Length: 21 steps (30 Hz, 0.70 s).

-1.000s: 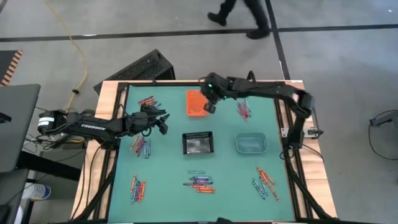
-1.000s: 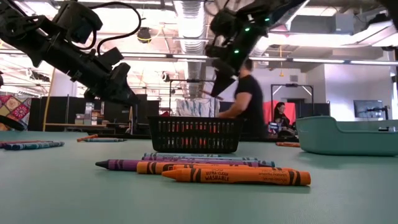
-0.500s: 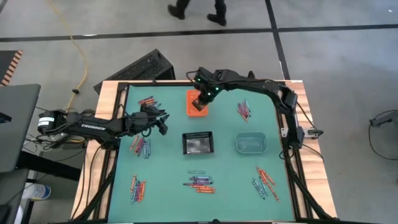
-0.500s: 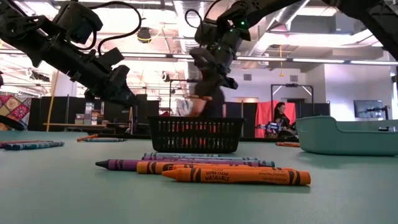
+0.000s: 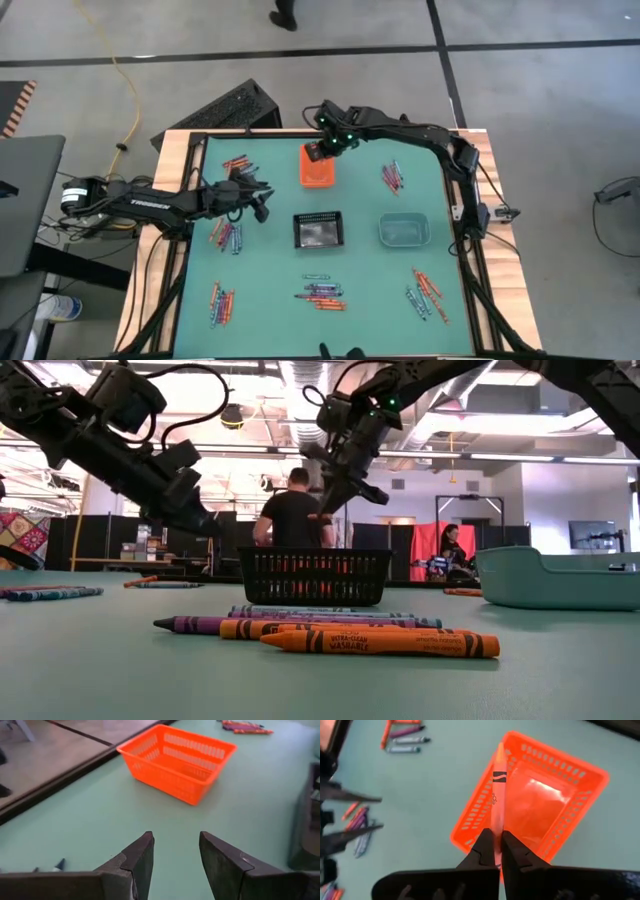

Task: Sort crayons
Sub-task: Put the orange crayon into the orange bin, then put the violet crayon into the black bin

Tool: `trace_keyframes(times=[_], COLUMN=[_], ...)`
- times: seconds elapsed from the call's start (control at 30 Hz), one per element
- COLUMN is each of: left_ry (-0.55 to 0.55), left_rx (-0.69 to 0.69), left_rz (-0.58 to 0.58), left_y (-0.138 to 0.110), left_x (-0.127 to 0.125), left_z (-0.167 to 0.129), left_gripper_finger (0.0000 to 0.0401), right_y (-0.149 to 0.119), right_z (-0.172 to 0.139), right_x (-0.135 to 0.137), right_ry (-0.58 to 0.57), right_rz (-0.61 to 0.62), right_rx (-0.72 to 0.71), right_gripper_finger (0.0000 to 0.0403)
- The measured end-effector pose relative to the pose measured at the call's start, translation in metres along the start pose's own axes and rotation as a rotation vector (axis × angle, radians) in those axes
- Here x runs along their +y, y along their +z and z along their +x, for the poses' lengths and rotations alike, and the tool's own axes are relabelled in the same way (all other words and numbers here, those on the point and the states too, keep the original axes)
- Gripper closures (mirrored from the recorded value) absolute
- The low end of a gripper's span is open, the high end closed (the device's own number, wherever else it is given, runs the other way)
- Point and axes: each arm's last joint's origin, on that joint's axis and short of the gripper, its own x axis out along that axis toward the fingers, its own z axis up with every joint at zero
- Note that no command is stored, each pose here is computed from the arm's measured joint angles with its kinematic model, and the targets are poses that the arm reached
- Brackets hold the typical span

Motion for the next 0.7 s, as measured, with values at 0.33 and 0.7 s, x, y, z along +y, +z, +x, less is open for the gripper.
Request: trace_keyframes(times=[0.33,0.7], left_ry=[-0.085,-0.113], left_rx=[0.019,0.025], left_rz=[-0.014,-0.04], left_y=[-0.001,-0.001], left_x=[-0.002,-0.003], left_z=[0.0,0.0], left_gripper_finger=[0.0253,0.0253], right_y=[0.002,-0.026], right_z=[0.0,-0.033], right_x=[-0.001,0.012], right_ry=[-0.008,-0.066], right_rz=[0.033,-0.156], right_rx=[-0.021,0.103], right_gripper_finger=[0.0309,0.0263])
